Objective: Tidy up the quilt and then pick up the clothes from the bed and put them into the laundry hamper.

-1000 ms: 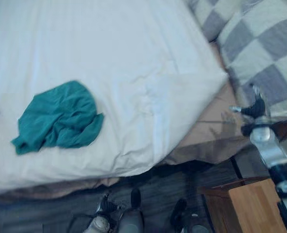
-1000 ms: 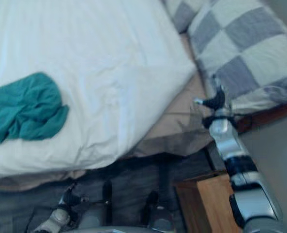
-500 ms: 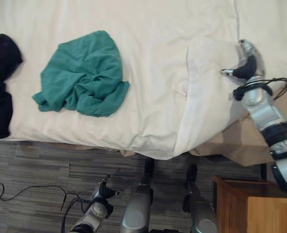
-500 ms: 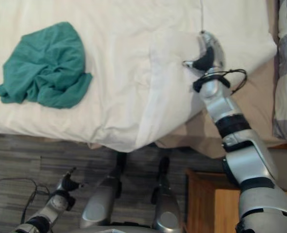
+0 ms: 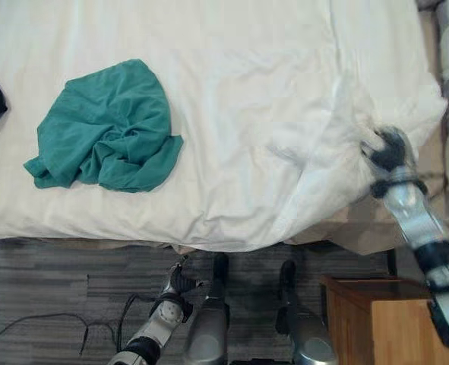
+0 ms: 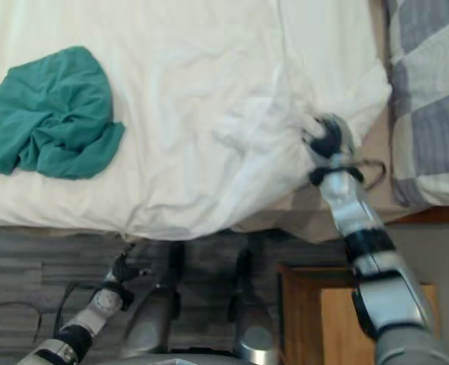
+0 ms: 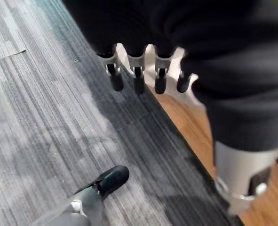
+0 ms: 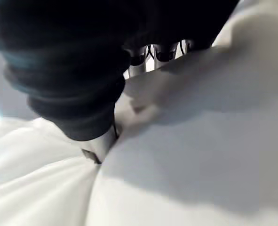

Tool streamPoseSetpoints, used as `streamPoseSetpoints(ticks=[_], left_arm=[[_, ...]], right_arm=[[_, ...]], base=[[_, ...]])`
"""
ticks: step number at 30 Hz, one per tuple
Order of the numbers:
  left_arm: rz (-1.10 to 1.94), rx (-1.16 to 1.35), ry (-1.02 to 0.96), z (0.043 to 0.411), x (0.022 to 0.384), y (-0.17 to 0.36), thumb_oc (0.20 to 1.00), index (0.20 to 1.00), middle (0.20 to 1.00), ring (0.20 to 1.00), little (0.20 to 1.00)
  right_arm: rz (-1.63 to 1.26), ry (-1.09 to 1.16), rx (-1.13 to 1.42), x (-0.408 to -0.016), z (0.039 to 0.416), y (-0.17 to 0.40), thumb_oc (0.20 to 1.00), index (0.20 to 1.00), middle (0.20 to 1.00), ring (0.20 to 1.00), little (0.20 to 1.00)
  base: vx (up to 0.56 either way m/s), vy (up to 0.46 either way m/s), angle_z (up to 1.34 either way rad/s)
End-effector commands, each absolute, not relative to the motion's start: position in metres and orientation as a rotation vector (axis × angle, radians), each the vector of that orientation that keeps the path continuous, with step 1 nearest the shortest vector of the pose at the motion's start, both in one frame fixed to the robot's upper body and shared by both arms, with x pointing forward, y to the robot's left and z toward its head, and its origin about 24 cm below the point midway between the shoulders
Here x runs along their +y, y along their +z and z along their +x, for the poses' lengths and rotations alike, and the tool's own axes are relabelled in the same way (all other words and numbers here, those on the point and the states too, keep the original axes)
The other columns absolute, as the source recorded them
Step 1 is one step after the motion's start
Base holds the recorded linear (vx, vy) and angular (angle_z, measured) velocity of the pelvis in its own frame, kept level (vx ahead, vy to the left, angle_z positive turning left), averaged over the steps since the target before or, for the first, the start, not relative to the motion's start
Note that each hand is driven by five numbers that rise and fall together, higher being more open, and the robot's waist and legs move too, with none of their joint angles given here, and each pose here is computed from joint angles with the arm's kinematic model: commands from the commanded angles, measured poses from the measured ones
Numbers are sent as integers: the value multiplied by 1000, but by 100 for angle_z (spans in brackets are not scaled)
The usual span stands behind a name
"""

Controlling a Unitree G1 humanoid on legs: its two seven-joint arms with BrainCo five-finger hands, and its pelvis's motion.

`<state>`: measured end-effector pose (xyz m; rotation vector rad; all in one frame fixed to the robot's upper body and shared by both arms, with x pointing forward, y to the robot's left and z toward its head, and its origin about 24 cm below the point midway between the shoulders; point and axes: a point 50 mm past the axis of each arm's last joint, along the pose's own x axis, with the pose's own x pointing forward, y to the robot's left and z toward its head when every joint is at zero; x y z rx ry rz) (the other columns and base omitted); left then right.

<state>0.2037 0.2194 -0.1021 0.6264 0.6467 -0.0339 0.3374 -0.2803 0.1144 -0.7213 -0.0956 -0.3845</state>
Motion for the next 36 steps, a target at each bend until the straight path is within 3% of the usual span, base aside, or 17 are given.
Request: streamPoseSetpoints(ticks=[1, 4, 5, 9, 10, 14, 15, 16, 21, 22, 27, 29, 31, 36], left_arm=[[630, 789, -33, 172, 228, -122, 1000, 1000, 1000, 1000, 1000], [611, 838, -2, 161, 237, -126, 1000, 1000, 1000, 1000, 1000], [583, 902, 31, 147, 241, -133, 1000, 1000, 1000, 1000, 1000], [577, 951, 39, 135, 243, -138, 1000, 1000, 1000, 1000, 1000], [582, 986, 44, 126, 243, -142, 1000, 1000, 1000, 1000, 1000], [607, 997, 16, 122, 236, -146, 1000, 1000, 1000, 1000, 1000], [610, 989, 8, 123, 235, -146, 1000, 1000, 1000, 1000, 1000], [609, 974, 1, 126, 233, -145, 1000, 1000, 1000, 1000, 1000], [618, 845, -24, 159, 220, -133, 1000, 1000, 1000, 1000, 1000], [617, 843, -21, 160, 220, -132, 1000, 1000, 1000, 1000, 1000], [578, 726, 46, 194, 215, -115, 1000, 1000, 1000, 1000, 1000], [568, 721, 74, 200, 215, -113, 1000, 1000, 1000, 1000, 1000], [571, 725, 80, 201, 216, -113, 1000, 1000, 1000, 1000, 1000], [538, 764, 123, 189, 222, -117, 1000, 1000, 1000, 1000, 1000]], right_arm=[[-630, -518, 29, -327, 303, 88, 1000, 1000, 1000, 1000, 1000], [-550, -626, 92, -350, 276, 70, 1000, 1000, 1000, 1000, 1000], [-401, -879, 83, -380, 239, 62, 1000, 1000, 1000, 1000, 1000], [-412, -1032, 42, -396, 218, 70, 1000, 1000, 1000, 1000, 1000], [-447, -1188, -40, -410, 205, 90, 1000, 1000, 1000, 1000, 1000], [-457, -1254, -291, -404, 214, 140, 1000, 1000, 1000, 1000, 1000], [-458, -1220, -341, -398, 222, 151, 300, 300, 300, 300, 300], [-463, -1151, -411, -385, 236, 165, 200, 200, 200, 200, 200], [-452, -832, -569, -309, 303, 205, 200, 200, 200, 200, 200], [-451, -831, -572, -308, 304, 206, 200, 200, 200, 200, 200], [-332, -729, -360, -281, 330, 154, 200, 200, 200, 200, 200], [-250, -712, -65, -279, 319, 78, 200, 200, 200, 200, 200], [-240, -695, 32, -277, 312, 53, 200, 200, 200, 200, 200], [-311, -568, 503, -267, 238, -58, 200, 200, 200, 200, 200]], base=[[110, 34, -19], [83, 24, -22], [78, 33, -14], [62, 24, -8], [48, 21, -15], [13, 7, -2], [-42, -9, 2], [-84, -10, 5], [-171, -3, 6], [-180, 25, 17], [-100, 34, 7], [-34, 61, -1], [-3, 33, 4], [26, 80, 6]])
